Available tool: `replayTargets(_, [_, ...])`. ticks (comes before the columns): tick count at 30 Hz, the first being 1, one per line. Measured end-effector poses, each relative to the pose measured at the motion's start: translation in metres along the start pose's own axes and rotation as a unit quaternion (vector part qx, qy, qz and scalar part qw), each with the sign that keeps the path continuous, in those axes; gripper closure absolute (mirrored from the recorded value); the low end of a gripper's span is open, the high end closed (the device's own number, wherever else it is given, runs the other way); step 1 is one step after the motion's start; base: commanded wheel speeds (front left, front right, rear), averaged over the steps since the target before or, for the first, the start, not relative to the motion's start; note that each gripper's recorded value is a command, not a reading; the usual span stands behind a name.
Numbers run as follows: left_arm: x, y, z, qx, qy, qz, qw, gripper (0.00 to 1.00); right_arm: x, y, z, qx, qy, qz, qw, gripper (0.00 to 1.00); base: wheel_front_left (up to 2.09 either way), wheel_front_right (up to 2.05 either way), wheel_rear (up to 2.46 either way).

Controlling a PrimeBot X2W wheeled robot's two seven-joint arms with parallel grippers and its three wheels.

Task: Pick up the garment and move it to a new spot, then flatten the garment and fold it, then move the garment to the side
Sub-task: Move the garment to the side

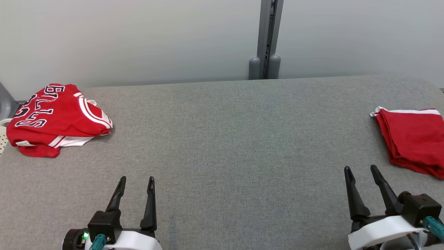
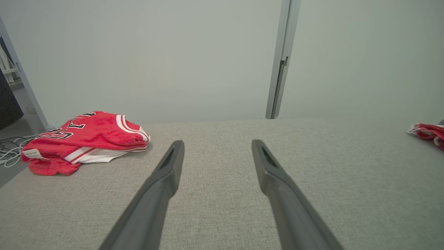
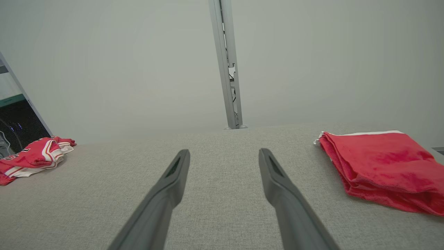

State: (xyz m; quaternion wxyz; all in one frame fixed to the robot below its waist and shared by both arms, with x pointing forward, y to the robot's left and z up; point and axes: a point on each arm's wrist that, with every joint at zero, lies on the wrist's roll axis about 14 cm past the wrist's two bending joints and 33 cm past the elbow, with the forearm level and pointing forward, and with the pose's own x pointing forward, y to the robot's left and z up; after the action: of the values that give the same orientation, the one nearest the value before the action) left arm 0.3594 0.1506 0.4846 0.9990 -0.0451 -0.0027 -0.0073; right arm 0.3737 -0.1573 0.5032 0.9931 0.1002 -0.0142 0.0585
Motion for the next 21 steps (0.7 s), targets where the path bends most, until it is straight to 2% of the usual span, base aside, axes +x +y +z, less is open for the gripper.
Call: replayTargets(21, [-0.0009, 0.0014, -0.0010, 0.000, 0.001, 0.001, 1.000, 0.00, 0.0002, 0.0008, -0.0004, -0.001, 0.001, 0.001, 1.000, 0.00, 0.00, 0.00, 0.00])
